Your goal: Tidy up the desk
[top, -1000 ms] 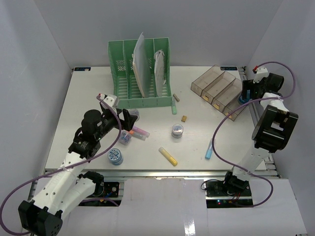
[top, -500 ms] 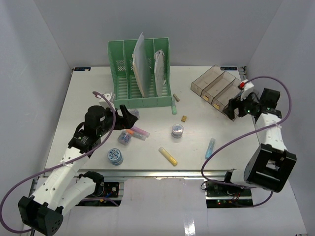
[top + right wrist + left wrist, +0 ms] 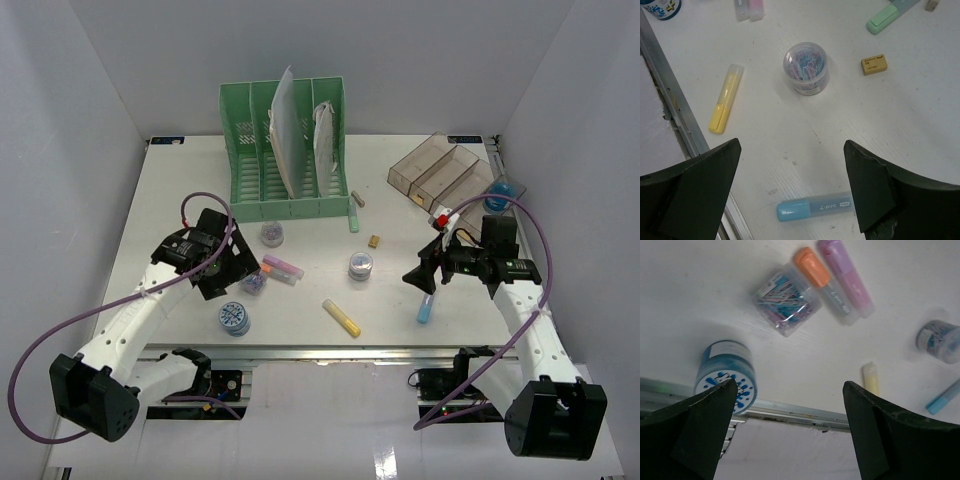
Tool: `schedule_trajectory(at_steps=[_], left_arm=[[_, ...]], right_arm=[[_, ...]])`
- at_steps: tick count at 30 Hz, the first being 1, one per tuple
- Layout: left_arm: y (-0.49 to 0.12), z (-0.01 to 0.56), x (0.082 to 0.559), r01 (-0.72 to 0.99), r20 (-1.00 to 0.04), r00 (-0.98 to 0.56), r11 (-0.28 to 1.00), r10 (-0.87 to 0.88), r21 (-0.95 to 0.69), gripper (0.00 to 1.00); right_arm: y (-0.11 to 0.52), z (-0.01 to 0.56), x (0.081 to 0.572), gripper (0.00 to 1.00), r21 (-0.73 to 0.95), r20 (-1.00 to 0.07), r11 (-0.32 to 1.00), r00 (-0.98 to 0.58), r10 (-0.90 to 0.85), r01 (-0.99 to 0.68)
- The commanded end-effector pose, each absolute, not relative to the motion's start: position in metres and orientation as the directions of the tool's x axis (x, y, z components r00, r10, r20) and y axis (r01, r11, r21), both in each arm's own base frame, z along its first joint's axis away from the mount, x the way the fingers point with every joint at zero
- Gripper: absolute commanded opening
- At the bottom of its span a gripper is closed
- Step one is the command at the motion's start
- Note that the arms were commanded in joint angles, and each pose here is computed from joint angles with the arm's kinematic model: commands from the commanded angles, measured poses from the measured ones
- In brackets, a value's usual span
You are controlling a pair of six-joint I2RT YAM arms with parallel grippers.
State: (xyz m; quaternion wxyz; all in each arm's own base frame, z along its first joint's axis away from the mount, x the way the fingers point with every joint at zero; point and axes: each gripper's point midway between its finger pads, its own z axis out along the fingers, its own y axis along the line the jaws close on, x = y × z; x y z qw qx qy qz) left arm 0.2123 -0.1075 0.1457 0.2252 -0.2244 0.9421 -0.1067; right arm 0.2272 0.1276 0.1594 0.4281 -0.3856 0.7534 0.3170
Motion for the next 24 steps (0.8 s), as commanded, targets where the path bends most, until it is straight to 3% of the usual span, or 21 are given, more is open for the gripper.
schedule_trajectory(at_steps=[1,7,13,24], left_arm=[[-0.082,0.146,0.179,-0.519,-0.31,-0.781,0.84,-0.542,-0.162,0.98],[-0.072,0.126,0.154,-0.564,-0.246,-0.788,0.822,-0.564,-0.078,0.98],[-0.086,0.105,0.148,-0.541,-0.178,-0.813,0.833,-0.554,-0.117,0.98],[-0.087,0.079,0.15,-0.519,-0.161,-0.835,0.85,-0.527,-0.092,0.98]], right_arm=[[0.133,0.171,0.227,0.9,0.144,-0.91,0.493,-0.31,-0.274,-0.858],[0.131,0.176,0.227,0.9,0.11,-0.917,0.503,-0.283,-0.281,-0.857],[0.131,0.177,0.225,0.9,0.104,-0.919,0.5,-0.275,-0.283,-0.86],[0.131,0.171,0.225,0.9,0.116,-0.913,0.5,-0.29,-0.287,-0.858]])
